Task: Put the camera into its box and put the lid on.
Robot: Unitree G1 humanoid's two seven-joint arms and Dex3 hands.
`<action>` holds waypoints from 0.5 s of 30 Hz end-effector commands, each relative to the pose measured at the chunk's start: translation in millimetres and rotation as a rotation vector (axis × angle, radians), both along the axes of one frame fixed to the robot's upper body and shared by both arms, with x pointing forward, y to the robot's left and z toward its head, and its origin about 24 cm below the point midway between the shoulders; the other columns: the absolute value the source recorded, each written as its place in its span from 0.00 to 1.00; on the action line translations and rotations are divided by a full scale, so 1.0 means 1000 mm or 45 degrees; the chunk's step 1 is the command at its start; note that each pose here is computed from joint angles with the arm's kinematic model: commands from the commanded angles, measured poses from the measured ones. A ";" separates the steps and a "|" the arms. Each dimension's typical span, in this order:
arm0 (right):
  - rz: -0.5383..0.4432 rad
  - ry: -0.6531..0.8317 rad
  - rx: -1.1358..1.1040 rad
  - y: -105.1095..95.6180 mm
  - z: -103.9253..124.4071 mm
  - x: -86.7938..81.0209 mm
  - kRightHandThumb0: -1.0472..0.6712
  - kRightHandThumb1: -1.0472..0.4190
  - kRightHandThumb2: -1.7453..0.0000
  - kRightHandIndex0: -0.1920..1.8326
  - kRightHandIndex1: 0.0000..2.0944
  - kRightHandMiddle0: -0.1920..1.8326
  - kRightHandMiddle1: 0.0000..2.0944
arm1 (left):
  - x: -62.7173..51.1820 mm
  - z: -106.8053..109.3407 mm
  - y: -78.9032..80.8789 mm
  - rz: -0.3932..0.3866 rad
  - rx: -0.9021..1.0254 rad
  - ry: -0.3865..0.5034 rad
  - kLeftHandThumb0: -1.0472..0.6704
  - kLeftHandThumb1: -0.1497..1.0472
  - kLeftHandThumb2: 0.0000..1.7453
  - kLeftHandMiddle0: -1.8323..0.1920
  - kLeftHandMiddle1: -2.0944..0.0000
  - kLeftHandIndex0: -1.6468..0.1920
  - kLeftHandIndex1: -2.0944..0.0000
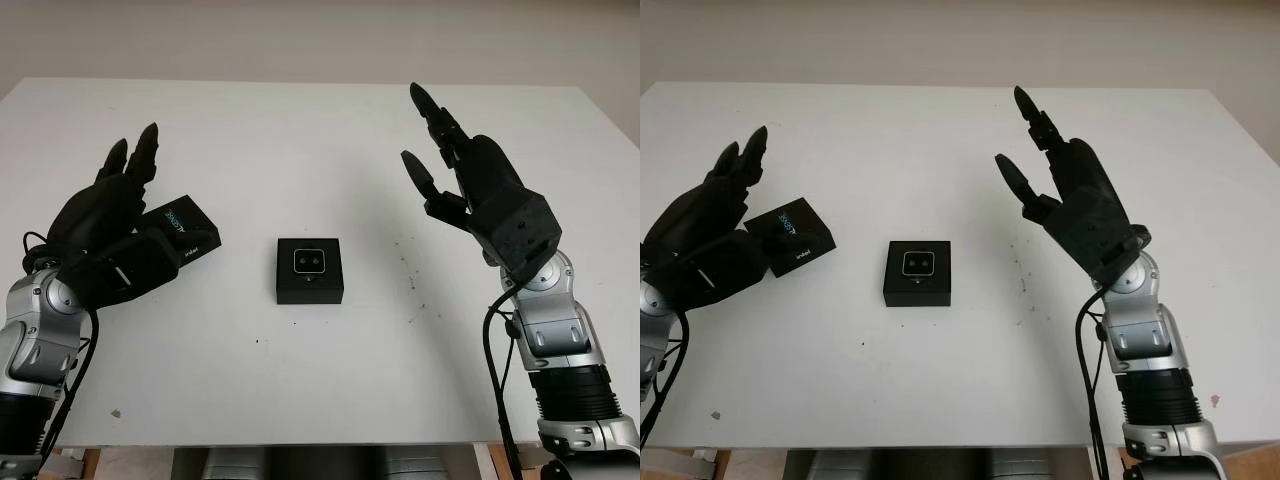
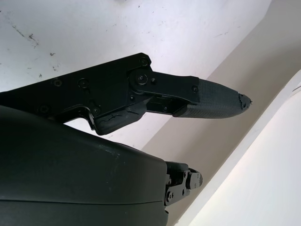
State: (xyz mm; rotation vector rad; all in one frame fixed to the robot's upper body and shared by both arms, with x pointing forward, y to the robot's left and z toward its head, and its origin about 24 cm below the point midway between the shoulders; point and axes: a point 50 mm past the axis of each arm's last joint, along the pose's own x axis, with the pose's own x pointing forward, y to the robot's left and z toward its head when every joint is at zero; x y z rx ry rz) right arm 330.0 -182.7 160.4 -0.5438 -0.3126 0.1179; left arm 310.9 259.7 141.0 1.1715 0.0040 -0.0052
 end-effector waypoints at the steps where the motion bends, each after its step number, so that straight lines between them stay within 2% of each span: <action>1: -0.001 -0.037 0.019 0.001 0.005 0.001 0.12 0.00 0.65 0.09 0.03 0.11 0.02 | 0.003 0.004 -0.003 -0.013 0.030 0.009 0.00 1.00 0.09 1.00 1.00 1.00 1.00; 5: -0.002 -0.045 0.013 0.001 0.005 0.002 0.12 0.00 0.65 0.10 0.03 0.11 0.02 | 0.006 -0.002 -0.007 -0.022 0.071 0.053 0.00 1.00 0.12 1.00 1.00 1.00 1.00; 8: -0.007 -0.041 0.016 0.000 0.004 0.002 0.12 0.00 0.65 0.10 0.03 0.11 0.02 | 0.008 -0.005 -0.008 -0.018 0.080 0.084 0.00 1.00 0.11 1.00 1.00 1.00 1.00; 15: -0.011 -0.040 0.000 0.000 0.003 0.002 0.12 0.00 0.65 0.11 0.03 0.11 0.02 | 0.015 -0.011 -0.009 -0.002 0.098 0.083 0.00 1.00 0.11 1.00 1.00 1.00 1.00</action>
